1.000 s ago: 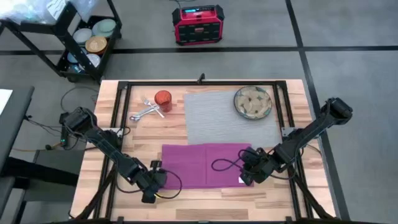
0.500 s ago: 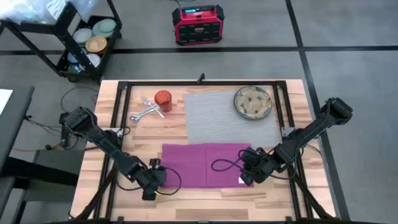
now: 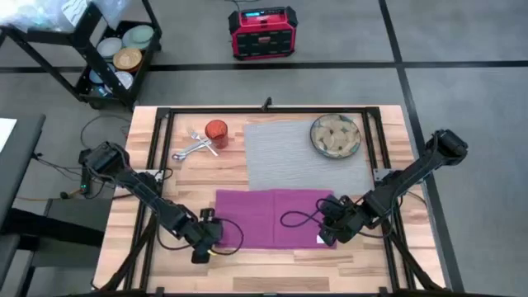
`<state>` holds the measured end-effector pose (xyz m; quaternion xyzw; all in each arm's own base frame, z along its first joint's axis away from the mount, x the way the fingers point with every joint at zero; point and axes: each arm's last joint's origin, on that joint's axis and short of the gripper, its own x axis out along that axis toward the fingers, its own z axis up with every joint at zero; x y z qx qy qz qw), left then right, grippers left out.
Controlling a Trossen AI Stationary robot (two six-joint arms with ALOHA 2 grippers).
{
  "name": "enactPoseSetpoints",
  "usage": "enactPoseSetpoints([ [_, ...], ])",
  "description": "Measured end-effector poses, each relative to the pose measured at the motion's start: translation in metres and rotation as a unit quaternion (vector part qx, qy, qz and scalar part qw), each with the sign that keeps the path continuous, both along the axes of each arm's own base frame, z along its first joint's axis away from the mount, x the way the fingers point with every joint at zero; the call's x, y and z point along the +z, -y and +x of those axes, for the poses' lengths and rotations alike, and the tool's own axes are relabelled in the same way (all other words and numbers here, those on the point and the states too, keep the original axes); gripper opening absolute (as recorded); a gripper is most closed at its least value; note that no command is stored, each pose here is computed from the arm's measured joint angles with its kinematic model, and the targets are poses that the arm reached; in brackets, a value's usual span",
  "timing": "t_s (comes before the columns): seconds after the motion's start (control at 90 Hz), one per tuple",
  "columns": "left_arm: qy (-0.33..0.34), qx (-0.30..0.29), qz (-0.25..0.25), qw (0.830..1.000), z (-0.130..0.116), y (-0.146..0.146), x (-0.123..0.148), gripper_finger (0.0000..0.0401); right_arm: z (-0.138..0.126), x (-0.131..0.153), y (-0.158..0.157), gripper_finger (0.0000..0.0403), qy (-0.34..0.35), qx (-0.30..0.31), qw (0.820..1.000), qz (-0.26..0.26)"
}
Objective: Set table place
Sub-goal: Fold the purple napkin
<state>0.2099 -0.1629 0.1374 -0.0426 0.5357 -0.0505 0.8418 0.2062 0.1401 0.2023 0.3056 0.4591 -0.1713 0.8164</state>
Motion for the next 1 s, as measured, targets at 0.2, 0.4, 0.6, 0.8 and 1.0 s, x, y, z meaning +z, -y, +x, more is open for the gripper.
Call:
enactPoseSetpoints([
  [0.2, -0.004, 0.037, -0.018, 0.999, -0.002, -0.010, 0.013, 0.0001, 0.000, 0.000, 0.000, 0.0133, 0.000, -0.003, 1.000, 0.002],
  [0.4, 0.029, 0.066, -0.042, 0.996, -0.008, -0.027, 0.043, 0.0000, 0.000, 0.000, 0.000, 0.0133, 0.000, -0.004, 1.000, 0.002],
  [0.6, 0.120, 0.126, -0.028, 0.984, -0.017, -0.056, 0.106, 0.0000, 0.002, 0.001, 0.003, 0.0133, 0.004, -0.014, 1.000, 0.007],
  [0.8, 0.209, 0.150, 0.020, 0.966, -0.024, -0.085, 0.168, 0.0000, 0.012, 0.015, 0.009, 0.0159, 0.064, 0.007, 0.998, 0.020],
  [1.0, 0.235, 0.147, 0.068, 0.959, -0.018, -0.107, 0.191, 0.0000, 0.027, 0.028, 0.022, 0.0222, 0.127, 0.011, 0.991, 0.026],
])
